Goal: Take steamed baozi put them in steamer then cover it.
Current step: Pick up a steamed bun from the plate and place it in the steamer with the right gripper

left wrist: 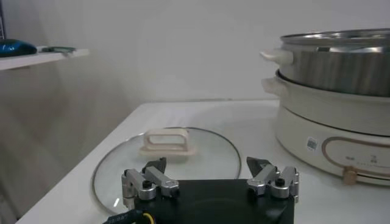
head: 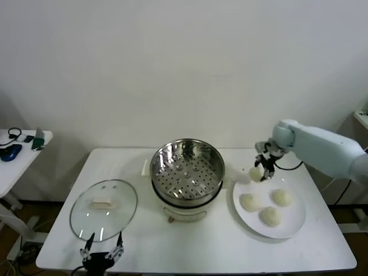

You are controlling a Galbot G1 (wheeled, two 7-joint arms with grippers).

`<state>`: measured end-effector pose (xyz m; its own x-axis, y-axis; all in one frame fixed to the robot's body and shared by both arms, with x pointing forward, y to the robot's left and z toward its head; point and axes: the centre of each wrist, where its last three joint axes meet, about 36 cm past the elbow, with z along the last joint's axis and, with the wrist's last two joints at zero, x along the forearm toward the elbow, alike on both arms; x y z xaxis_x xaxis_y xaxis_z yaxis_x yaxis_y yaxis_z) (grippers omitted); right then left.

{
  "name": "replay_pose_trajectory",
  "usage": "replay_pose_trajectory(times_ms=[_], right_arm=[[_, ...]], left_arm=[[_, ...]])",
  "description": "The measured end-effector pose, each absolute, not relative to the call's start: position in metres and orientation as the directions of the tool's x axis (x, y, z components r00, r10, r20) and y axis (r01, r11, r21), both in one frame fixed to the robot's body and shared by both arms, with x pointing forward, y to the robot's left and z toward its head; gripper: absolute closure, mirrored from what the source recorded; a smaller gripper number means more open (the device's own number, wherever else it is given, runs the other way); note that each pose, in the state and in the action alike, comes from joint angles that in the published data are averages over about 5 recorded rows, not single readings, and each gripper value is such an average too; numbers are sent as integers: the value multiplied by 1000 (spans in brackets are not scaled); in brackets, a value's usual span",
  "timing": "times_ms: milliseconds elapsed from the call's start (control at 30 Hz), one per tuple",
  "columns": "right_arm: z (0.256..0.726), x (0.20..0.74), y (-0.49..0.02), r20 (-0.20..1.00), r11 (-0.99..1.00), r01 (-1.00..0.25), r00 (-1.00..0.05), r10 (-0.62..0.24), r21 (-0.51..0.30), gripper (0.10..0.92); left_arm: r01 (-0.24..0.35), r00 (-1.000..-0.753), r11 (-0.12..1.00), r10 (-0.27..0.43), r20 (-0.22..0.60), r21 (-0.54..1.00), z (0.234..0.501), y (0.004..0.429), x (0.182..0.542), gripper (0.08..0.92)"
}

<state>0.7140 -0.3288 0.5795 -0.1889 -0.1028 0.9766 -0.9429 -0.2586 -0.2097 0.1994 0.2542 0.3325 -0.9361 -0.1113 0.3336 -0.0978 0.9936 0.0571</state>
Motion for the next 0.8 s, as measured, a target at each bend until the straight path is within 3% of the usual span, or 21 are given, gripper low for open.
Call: replay_pose_trajectory(times_ms=[200,333,500,800], right_arm=[[675,718,-274,953,-495,-815,-236,-190,-301,352],[706,707,-219,949,-669,-673,-216,-229,-314,355],[706,692,-157,959,-832,-478,-172,-225,-281,360],[655,700,-86,970,-958,-200,-173,-173,-207,361]], left_arm=[[-92,-938,994,-109,329,66,336,254,198,177],[-88,-939,994,-106,326,68,337,253,199,177],[-89,-941,994,-106,322,69,337,252,201,177],[-89,-942,993,-107,319,72,337,252,202,177]])
